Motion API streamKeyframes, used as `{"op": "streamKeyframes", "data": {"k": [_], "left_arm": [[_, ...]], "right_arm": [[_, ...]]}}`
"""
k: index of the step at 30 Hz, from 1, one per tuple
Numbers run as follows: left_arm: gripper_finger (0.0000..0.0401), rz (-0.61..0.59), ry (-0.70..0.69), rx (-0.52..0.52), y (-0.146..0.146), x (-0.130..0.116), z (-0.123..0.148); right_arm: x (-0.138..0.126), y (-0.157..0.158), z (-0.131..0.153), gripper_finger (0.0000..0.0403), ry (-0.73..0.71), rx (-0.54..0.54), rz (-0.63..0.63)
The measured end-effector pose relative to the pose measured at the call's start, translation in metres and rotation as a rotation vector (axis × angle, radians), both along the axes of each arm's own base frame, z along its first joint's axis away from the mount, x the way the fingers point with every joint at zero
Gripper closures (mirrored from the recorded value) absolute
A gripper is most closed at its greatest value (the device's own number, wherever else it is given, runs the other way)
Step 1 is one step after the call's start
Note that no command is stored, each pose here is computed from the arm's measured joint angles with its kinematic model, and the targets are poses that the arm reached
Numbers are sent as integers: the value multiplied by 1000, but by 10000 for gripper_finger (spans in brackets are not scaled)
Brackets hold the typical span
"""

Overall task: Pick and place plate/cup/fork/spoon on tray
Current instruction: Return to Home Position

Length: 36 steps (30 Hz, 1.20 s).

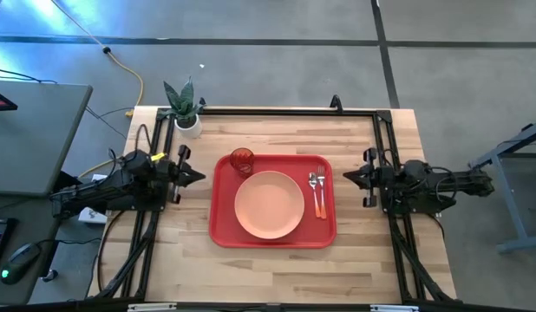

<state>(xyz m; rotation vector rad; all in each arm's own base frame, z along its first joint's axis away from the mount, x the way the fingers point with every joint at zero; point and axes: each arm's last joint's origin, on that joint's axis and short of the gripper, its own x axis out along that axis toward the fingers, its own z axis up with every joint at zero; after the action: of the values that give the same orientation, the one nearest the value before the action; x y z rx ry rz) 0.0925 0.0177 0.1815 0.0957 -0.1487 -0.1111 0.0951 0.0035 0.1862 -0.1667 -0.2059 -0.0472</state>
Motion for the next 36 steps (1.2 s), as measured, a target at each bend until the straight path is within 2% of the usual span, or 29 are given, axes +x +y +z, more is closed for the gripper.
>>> {"op": "streamKeyframes", "data": {"k": [5,10,16,36], "left_arm": [[401,-2,-90,16,0,-2,9],[401,-16,-60,-68,0,-1,7],[401,-17,-58,-71,0,-1,7],[401,-17,-59,-71,0,-1,7]], "right_arm": [[1,0,-5,403,51,29,-4],[2,-1,-11,403,109,44,-23],[2,-1,-16,403,163,41,-24],[2,-1,-16,403,167,40,-22]]}}
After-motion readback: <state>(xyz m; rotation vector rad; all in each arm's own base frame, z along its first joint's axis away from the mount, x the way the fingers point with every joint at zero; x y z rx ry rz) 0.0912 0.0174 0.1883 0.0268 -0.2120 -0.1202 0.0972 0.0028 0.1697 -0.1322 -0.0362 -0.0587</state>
